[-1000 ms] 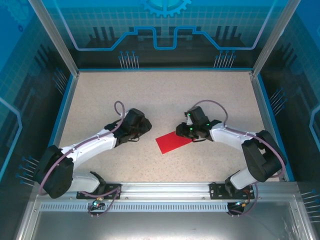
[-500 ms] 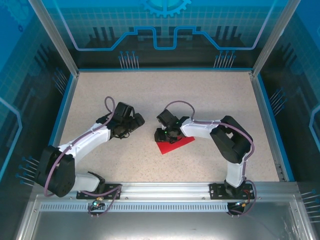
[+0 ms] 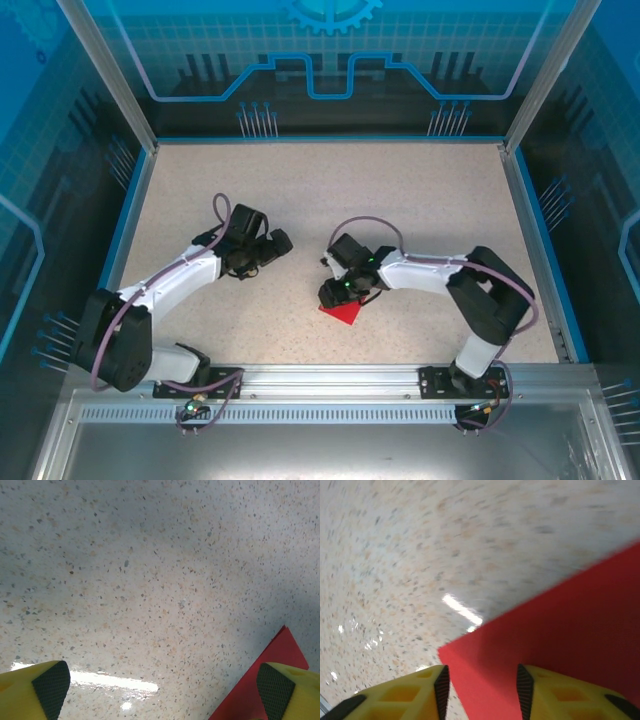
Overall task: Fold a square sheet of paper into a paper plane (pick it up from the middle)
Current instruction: Rotate the paper at the center of the table, then fold the triangle a second time at the center of the table.
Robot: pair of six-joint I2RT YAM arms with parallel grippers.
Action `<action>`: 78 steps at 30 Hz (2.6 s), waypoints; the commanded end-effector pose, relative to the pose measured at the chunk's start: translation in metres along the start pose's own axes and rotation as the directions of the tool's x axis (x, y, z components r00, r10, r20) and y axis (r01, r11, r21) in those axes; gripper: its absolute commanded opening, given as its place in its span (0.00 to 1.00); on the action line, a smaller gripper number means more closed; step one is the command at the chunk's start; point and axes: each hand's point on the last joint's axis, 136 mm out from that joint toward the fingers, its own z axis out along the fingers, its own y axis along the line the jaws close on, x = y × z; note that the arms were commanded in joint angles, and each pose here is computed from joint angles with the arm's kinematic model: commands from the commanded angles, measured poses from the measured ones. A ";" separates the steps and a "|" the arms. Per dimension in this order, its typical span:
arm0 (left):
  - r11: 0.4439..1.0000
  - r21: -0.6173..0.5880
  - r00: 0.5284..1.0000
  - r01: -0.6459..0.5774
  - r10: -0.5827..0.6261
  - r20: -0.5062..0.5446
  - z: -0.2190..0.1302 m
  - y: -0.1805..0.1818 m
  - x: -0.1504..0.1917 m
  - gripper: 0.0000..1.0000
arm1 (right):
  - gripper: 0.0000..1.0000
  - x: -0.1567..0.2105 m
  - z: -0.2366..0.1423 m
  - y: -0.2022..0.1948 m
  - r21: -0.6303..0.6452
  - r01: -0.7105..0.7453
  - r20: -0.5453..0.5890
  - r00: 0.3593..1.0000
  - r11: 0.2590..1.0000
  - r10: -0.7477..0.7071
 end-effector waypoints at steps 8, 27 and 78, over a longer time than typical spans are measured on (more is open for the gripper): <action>0.983 0.177 0.991 -0.050 0.071 -0.116 0.004 -0.023 0.027 0.99 | 0.53 -0.017 -0.041 -0.093 0.154 -0.390 0.214 0.910 0.908 0.355; 0.970 0.238 0.975 -0.046 0.096 -0.203 0.007 -0.032 0.059 0.99 | 0.47 -0.073 0.011 -0.110 0.144 -0.361 0.104 0.932 0.921 0.349; 0.904 0.410 0.866 0.119 0.108 -0.489 0.036 -0.089 0.156 0.86 | 0.29 0.009 0.001 -0.087 -0.072 -0.498 -0.067 0.867 0.864 0.494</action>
